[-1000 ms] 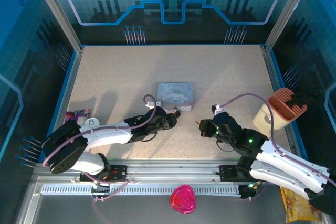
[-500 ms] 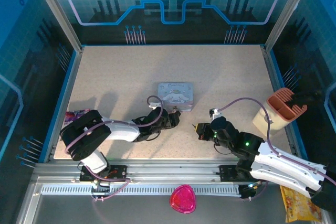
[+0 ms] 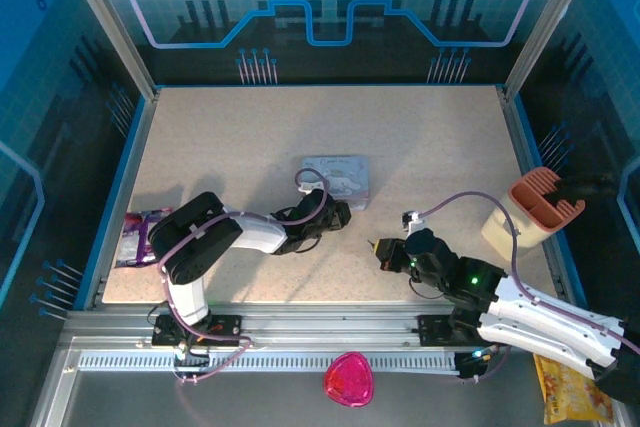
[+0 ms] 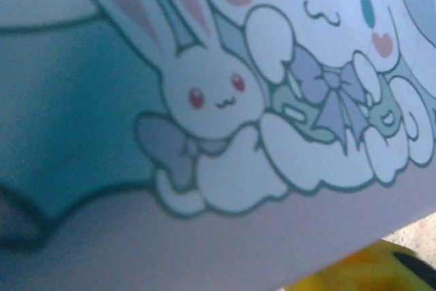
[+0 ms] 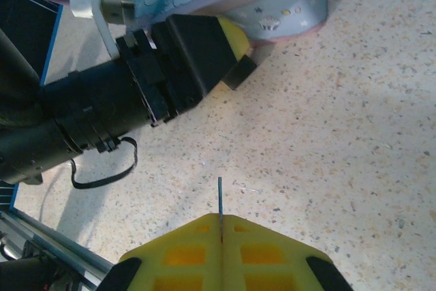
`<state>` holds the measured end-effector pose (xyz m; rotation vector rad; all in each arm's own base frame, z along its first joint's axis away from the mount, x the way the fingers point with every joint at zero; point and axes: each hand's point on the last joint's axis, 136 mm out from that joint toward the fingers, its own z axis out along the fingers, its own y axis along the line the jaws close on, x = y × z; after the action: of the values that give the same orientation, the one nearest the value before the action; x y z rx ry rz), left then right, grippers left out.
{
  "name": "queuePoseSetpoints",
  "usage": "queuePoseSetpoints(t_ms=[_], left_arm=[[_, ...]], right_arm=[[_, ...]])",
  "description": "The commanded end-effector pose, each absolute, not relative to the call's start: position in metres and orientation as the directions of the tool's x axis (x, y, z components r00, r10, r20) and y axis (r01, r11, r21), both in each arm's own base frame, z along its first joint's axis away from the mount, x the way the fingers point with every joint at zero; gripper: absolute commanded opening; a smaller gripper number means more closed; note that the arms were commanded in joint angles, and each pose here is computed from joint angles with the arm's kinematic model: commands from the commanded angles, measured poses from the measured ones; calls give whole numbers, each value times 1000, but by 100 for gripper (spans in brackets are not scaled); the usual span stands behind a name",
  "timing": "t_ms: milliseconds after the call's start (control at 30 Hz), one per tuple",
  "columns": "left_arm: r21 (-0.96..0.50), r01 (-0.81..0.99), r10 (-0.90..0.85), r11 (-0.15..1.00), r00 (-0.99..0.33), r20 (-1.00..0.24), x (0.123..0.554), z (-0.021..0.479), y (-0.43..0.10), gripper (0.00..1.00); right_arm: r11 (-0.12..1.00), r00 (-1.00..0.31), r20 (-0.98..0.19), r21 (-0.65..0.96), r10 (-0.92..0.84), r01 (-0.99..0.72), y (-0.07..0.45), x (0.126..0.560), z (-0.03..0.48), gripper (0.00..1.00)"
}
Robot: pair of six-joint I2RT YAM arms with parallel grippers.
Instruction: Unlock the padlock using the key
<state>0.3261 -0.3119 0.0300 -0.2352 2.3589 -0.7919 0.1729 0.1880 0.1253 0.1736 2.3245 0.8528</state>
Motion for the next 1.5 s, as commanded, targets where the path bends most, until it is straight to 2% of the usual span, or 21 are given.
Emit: queuePoseSetpoints(t_ms=[0, 200, 400, 633, 833, 1133, 1467], left_arm=[[-615, 37, -314, 787, -836, -451, 320, 12, -322, 38], [-633, 41, -318, 773, -839, -442, 318, 13, -323, 24], [-674, 39, -339, 738, -842, -420, 314, 23, -325, 13], [-786, 15, -406, 618, -850, -336, 308, 43, -336, 11], [-851, -36, -470, 525, -845, -254, 302, 52, -335, 8], [-903, -77, -516, 423, -839, -170, 292, 68, -332, 5], [-931, -77, -524, 356, -842, -130, 287, 92, -335, 4]], right_arm=[[776, -772, -530, 626, 350, -78, 187, 173, 123, 0], [783, -799, -459, 622, 387, 22, 178, 172, 103, 0], [695, -814, -349, 714, 464, 90, 180, 177, 86, 0], [616, -795, -337, 786, 505, 58, 193, 187, 89, 0], [533, -781, -237, 834, 578, 142, 195, 192, 80, 0], [403, -753, -141, 898, 643, 176, 201, 200, 89, 0], [360, -745, -162, 926, 647, 112, 208, 208, 107, 0]])
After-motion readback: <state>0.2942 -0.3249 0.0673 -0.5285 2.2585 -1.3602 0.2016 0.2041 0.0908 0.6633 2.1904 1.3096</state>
